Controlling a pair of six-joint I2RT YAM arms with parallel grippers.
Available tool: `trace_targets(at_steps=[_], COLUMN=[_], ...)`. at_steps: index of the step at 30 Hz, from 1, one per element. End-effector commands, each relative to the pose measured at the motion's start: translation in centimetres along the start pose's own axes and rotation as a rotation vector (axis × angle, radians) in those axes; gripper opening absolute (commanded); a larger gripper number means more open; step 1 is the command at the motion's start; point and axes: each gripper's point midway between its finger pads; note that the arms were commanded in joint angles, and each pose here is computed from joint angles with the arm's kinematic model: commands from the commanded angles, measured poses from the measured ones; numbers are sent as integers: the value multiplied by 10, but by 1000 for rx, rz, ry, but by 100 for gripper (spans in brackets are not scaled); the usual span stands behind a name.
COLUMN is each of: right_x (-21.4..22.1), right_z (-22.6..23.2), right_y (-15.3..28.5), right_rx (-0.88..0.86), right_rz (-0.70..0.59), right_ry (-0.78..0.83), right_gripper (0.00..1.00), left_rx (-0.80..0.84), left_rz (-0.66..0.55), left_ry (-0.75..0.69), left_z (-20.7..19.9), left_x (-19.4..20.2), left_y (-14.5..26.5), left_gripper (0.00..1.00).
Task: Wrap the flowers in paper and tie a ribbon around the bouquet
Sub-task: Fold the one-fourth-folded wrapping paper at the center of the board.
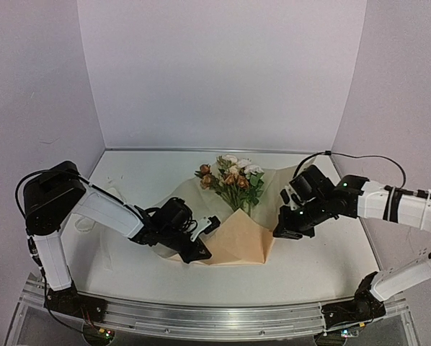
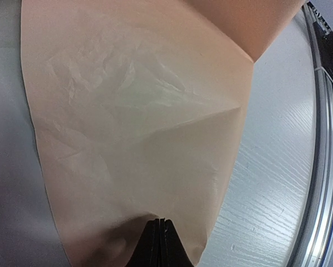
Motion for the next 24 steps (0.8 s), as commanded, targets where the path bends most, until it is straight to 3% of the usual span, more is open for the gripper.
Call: trace_targets(at_steps=[1, 7, 17, 21, 24], right_x=[-31, -52, -58, -51, -40], right_z=[62, 104, 116, 127, 130], right_y=[-13, -51, -97, -105, -110], right_rx=[-200, -365, -379, -391, -388], right_rz=[-4, 68, 156, 192, 224], right_ry=[9, -31, -44, -2, 36], right_gripper=[0, 0, 0, 0, 0], left_rx=[12, 10, 41, 70, 104], left_rz=[-82, -133, -177, -244, -297], left_ry=[0, 24, 78, 155, 236], left_z=[-3, 2, 6, 14, 24], left_x=[-23, -31, -43, -63, -80], left_y=[3, 16, 31, 59, 82], left_gripper=[3, 2, 3, 7, 17])
Point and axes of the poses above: each gripper's point midway between its finger pads, its own y axis back along the fingers, its own z axis along the line the jaws close on, x = y × z, and after that the axes turned 15 degrees about y, right-handed
